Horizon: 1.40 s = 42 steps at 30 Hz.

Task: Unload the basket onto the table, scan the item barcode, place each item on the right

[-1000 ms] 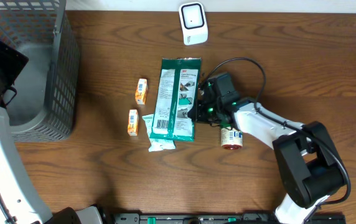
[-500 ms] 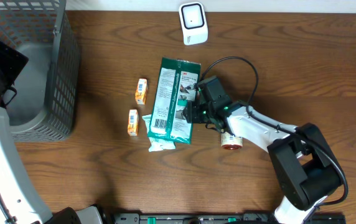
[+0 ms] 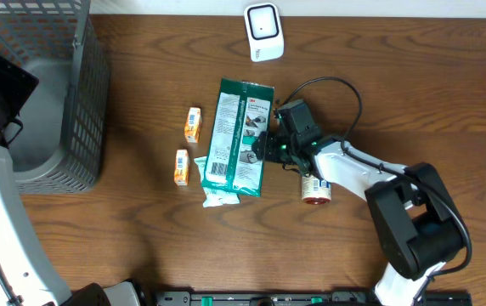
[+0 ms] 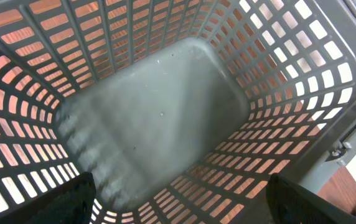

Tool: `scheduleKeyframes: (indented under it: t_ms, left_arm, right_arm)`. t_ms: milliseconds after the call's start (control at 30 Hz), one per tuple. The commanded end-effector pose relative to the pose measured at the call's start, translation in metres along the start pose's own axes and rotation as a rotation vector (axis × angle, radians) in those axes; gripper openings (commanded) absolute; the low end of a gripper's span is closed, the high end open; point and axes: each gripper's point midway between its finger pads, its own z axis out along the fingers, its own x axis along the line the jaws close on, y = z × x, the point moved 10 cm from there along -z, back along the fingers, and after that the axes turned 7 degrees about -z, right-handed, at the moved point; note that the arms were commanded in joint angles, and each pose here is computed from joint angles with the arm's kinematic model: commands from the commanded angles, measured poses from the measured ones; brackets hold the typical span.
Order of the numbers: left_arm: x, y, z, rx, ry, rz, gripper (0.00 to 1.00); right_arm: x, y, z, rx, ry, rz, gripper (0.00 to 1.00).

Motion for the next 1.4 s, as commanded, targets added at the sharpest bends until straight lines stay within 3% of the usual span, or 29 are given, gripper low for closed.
scheduleKeyframes:
  t_ms: [0,267,400,567,600,633,667,967,1367]
  left_arm:
    - [0.001,0.001,0.000,-0.006,0.005,0.004,0.88]
    - [0.001,0.001,0.000,-0.006,0.005,0.004,0.88]
    - [0.001,0.001,0.000,-0.006,0.005,0.004,0.88]
    - [0.001,0.001,0.000,-0.006,0.005,0.004,0.88]
    - [0.001,0.001,0.000,-0.006,0.005,0.004,0.88]
    - [0.001,0.001,0.000,-0.006,0.005,0.004,0.88]
    - [0.001,0.001,0.000,-0.006,0.005,0.004,0.88]
    - [0.001,0.001,0.000,-0.006,0.005,0.004,0.88]
    - [0.001,0.001,0.000,-0.006,0.005,0.004,0.88]
  right_arm:
    - [-0.006,-0.013,0.019,0.091,0.063,0.061,0.48]
    - [-0.001,-0.012,0.026,0.098,0.159,0.046,0.38]
    - [0.003,-0.008,0.025,0.082,0.203,0.031,0.27]
    - [0.004,-0.006,0.025,0.073,0.211,0.026,0.27]
    - [0.004,-0.006,0.025,0.069,0.214,0.023,0.24]
    - [0.005,-0.005,0.025,0.065,0.215,0.022,0.04]
    - [0.005,-0.004,0.025,0.061,0.219,0.021,0.01]
    - [-0.006,0.009,0.000,0.120,0.435,-0.020,0.01]
    - [-0.004,0.015,-0.050,0.104,0.434,-0.091,0.01]
